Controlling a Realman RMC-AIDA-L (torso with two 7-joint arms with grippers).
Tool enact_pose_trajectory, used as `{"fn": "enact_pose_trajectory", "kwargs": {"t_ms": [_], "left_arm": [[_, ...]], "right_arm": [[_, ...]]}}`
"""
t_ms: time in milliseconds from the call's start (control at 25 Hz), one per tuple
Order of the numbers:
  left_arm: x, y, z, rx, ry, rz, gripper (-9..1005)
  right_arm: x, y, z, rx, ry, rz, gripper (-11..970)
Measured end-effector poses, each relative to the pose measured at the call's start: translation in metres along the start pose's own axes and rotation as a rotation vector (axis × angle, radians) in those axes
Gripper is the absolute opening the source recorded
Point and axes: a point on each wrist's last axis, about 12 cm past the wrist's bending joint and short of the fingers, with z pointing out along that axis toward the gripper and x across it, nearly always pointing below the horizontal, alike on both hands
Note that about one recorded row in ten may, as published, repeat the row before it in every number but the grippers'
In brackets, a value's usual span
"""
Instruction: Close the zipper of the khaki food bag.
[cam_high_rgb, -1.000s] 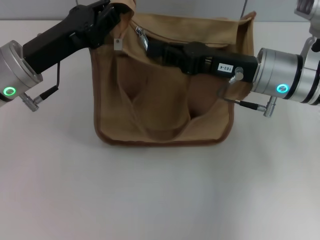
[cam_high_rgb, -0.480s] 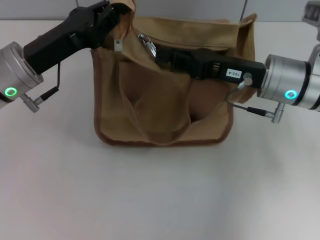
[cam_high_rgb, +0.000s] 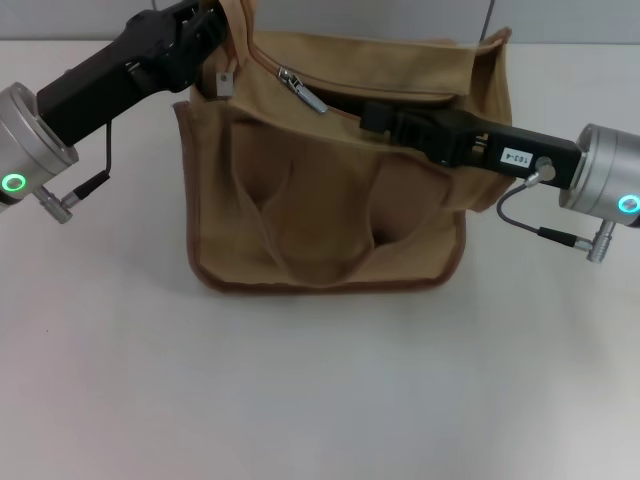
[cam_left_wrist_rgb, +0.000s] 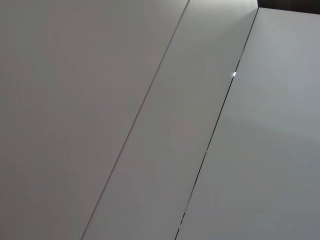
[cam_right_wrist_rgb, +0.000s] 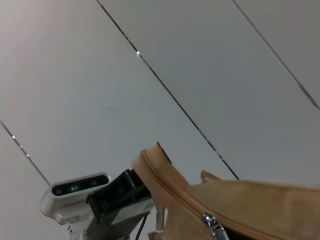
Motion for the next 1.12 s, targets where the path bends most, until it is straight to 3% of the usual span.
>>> {"fn": "enact_pose_trajectory", "kwargs": {"t_ms": [160,320,600,840,1120], "left_arm": [[0.000,0.000,0.000,0.000,-0.004,0.000,25],[0.000,0.000,0.001,-0.002,0.000,0.000,25],[0.001,0.000,0.001,-0.002,0.001,-0.002,25],[0.000,0.000,0.002,-0.001,0.001,-0.002,26],[0.000,0.000,0.003,0.000,0.001,-0.001,26]], "right_arm": [[0.000,0.001,-0.002,-0.008,-0.004,-0.010,22],[-0.002,0.009,0.000,-0.071,-0.026,-0.107,43],[-0.008,0.011,0.012,-0.100,-0.031,-0.182,81],[-0.007,0.011,0.017,-0.102,-0.030,-0.192,114],[-0.008,0.006,0.017,-0.057,-0.041,-0.189,333]]}}
